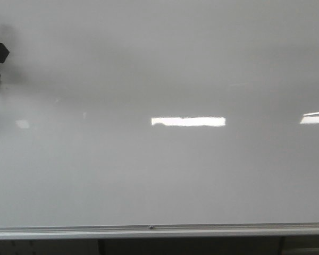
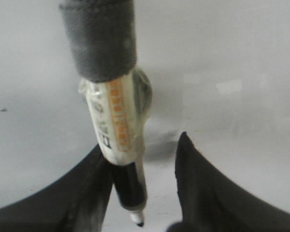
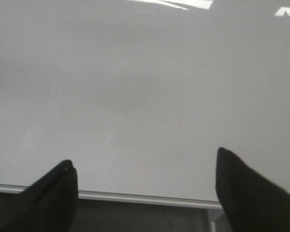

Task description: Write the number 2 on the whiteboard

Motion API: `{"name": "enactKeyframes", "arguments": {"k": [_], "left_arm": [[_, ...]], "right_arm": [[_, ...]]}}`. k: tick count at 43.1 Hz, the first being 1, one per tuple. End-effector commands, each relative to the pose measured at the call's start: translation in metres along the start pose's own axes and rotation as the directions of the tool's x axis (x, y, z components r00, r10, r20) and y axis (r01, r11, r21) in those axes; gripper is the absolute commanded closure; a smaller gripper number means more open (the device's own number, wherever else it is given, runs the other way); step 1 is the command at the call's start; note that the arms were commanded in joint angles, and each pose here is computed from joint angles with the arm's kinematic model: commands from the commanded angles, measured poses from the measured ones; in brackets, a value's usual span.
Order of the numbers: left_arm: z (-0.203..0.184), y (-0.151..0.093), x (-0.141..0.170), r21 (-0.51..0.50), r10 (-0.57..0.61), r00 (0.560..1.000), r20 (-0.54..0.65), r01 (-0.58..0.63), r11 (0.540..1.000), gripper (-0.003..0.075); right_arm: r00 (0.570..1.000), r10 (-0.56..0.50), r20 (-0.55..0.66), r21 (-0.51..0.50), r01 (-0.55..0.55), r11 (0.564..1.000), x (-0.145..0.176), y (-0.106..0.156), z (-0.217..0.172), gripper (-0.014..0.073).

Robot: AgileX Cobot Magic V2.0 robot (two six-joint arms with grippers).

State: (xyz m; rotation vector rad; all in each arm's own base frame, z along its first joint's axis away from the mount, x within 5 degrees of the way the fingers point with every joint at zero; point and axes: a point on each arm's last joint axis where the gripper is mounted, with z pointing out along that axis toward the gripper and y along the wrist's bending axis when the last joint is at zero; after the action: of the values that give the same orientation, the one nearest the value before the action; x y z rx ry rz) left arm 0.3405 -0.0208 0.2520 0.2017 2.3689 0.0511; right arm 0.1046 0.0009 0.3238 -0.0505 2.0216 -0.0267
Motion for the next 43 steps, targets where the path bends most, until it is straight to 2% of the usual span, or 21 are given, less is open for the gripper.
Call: {"name": "enactKeyframes", "arguments": {"k": [1, 26, 36, 43], "left_arm": [[-0.017, 0.001, -0.022, -0.021, 0.033, 0.989, 0.147, -0.03, 0.999, 0.0526], [-0.021, 0.002, -0.023, -0.026, 0.042, 0.988, 0.148, -0.038, 0.999, 0.066], [-0.06, -0.005, -0.028, -0.018, 0.067, 0.993, 0.095, -0.065, 0.998, 0.066], [-0.1, -0.024, -0.032, 0.022, 0.221, 0.974, 0.038, -0.222, 0.975, 0.066]], "right_arm": [[0.996, -0.018, 0.088, 0.013, 0.017, 1.0, -0.014, -0.001, -0.002, -0.0009], [0.996, -0.018, 0.088, 0.013, 0.017, 1.0, -0.014, -0.001, -0.002, -0.0009], [0.996, -0.018, 0.088, 0.013, 0.017, 1.0, -0.014, -0.001, -0.002, -0.0009], [0.996, -0.018, 0.088, 0.013, 0.017, 1.0, -0.014, -0.001, -0.002, -0.0009]]}}
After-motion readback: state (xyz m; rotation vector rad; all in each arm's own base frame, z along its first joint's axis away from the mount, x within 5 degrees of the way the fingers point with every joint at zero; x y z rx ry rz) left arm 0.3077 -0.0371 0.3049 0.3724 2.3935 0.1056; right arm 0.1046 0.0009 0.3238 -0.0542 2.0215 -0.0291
